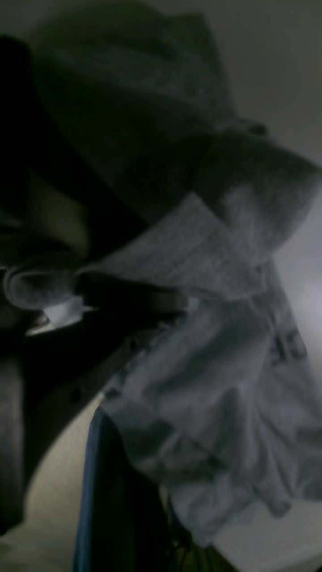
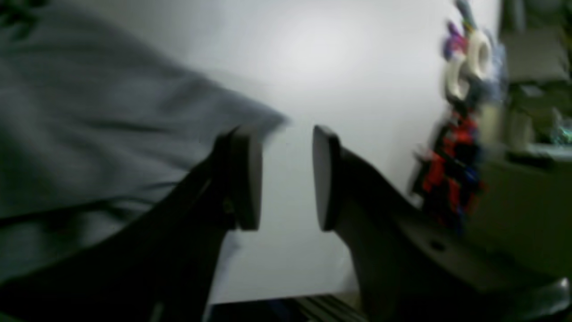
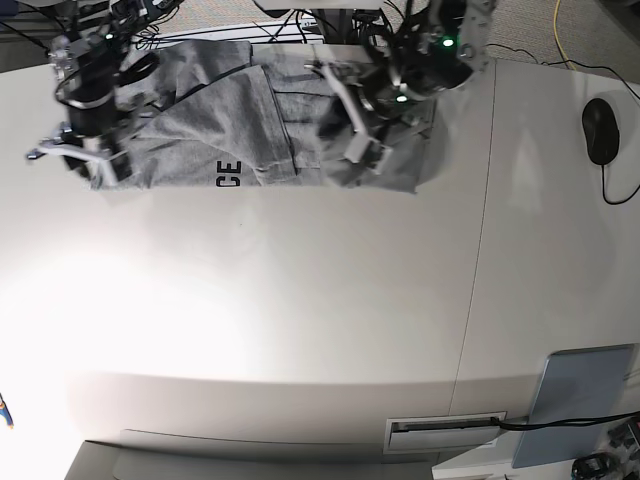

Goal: Fold the T-shirt properly
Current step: 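Grasp the long folded end with the left gripper and fold it toward the right gripper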

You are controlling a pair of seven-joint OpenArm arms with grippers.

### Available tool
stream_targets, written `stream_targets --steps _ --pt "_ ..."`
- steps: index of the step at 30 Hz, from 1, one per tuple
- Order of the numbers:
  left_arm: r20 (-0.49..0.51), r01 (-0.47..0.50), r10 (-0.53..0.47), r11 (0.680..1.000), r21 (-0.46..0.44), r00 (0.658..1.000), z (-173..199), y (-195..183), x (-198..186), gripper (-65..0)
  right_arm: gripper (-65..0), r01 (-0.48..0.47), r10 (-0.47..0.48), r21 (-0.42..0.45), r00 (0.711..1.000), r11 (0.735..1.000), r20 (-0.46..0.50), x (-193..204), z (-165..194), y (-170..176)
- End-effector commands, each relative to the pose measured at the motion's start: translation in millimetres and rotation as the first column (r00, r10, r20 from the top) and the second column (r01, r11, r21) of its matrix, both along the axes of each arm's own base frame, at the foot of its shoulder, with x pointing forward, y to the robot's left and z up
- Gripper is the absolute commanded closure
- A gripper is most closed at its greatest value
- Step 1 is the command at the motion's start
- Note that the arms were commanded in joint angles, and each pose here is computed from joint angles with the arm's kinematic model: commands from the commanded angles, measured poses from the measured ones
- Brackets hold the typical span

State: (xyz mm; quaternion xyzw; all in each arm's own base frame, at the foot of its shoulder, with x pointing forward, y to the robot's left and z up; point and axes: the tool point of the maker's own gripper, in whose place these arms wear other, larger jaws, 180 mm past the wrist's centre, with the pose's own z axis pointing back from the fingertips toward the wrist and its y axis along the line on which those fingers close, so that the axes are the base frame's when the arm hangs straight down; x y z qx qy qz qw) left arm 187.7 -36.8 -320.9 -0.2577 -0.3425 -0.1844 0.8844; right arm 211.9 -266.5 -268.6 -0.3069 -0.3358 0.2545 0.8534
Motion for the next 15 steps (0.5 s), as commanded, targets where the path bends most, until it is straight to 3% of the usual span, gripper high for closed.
stream_targets --steps 1,10,13,15 --pt "0.026 0.007 -0.006 0.999 -0.042 1.0 7.7 -11.0 4.4 0.0 -19.6 0.015 -0.013 -0.03 0.999 0.999 0.048 3.4 14.9 -9.1" --pt "0.016 0.084 -0.083 0.994 -0.075 0.996 -1.9 -53.7 18.0 -1.3 -19.6 0.079 -0.082 0.035 0.993 0.996 0.081 1.1 24.8 -28.3" --pt "0.054 0.113 -0.108 0.99 -0.089 0.993 5.3 -57.9 22.9 -24.9 -19.6 0.079 -0.082 0.037 0.993 0.996 0.081 1.0 24.6 -28.1" --pt "0.073 0.132 -0.124 0.985 -0.107 0.99 10.5 -61.4 24.5 -36.6 -19.6 0.079 -0.082 0.037 0.993 0.996 0.081 1.0 24.6 -28.1"
